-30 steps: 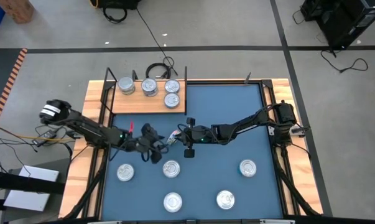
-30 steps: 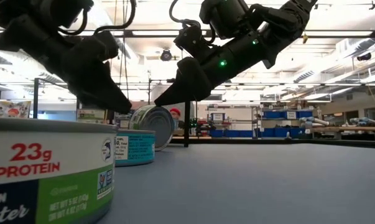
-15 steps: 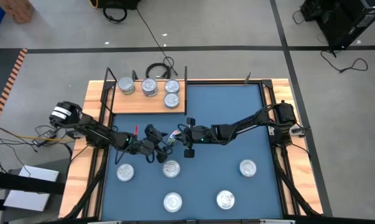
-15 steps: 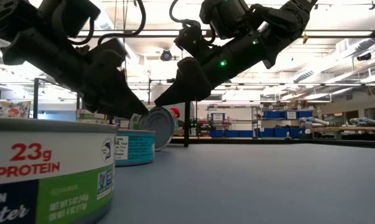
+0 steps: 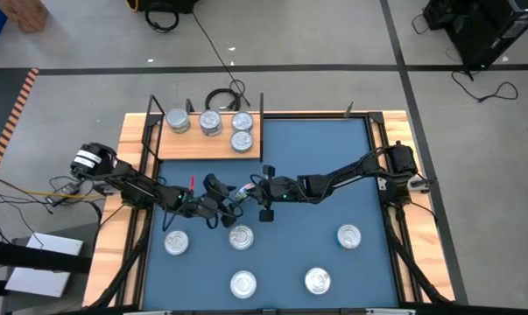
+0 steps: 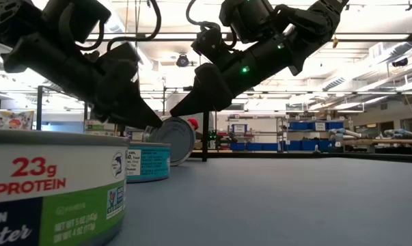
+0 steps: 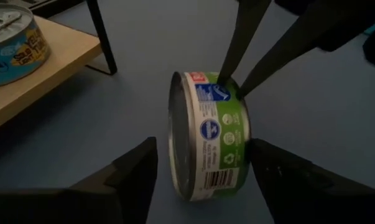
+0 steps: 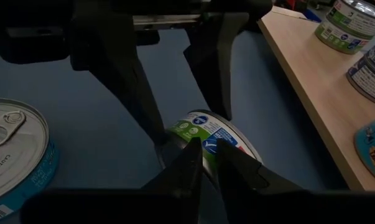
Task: Stack canned seafood by type on shelf
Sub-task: Put the green tuna can on the shelf aligned with the other green tuna can
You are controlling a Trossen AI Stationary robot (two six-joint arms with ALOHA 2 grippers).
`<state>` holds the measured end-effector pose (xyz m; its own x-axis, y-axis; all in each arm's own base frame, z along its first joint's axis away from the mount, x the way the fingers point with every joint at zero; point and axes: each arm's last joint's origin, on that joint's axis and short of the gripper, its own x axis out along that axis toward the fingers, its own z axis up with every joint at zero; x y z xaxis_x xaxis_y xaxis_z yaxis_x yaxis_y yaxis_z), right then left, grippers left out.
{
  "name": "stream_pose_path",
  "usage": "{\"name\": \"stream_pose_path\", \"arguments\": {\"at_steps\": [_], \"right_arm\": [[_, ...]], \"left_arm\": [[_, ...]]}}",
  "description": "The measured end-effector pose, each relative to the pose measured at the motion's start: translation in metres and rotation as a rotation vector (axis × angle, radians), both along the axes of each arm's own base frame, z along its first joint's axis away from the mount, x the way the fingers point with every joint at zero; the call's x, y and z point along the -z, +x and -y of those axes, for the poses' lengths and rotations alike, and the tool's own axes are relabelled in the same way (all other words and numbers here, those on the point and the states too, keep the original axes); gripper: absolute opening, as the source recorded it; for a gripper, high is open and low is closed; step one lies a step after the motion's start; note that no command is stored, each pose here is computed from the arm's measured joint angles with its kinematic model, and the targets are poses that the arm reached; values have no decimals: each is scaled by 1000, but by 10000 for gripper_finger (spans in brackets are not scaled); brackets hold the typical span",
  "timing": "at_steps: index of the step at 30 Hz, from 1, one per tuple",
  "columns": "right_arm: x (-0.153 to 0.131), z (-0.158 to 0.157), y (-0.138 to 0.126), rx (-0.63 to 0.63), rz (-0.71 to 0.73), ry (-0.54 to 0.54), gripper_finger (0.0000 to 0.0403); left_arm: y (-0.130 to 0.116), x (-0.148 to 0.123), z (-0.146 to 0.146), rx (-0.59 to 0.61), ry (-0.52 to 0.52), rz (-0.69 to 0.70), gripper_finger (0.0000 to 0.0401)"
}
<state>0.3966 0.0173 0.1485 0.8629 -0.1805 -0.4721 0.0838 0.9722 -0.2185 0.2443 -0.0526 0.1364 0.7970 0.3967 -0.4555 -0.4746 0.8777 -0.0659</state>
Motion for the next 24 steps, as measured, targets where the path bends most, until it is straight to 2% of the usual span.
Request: {"name": "stream_pose_path", "arguments": {"at_steps": [14,24], "right_arm": [[0,0,0,-2,0,1,59],[0,1,0,1,0,1,59]], "left_arm": [[1,-1,0,-8,-41,31,273],[1,-1,1,27,-29,13,252]]}}
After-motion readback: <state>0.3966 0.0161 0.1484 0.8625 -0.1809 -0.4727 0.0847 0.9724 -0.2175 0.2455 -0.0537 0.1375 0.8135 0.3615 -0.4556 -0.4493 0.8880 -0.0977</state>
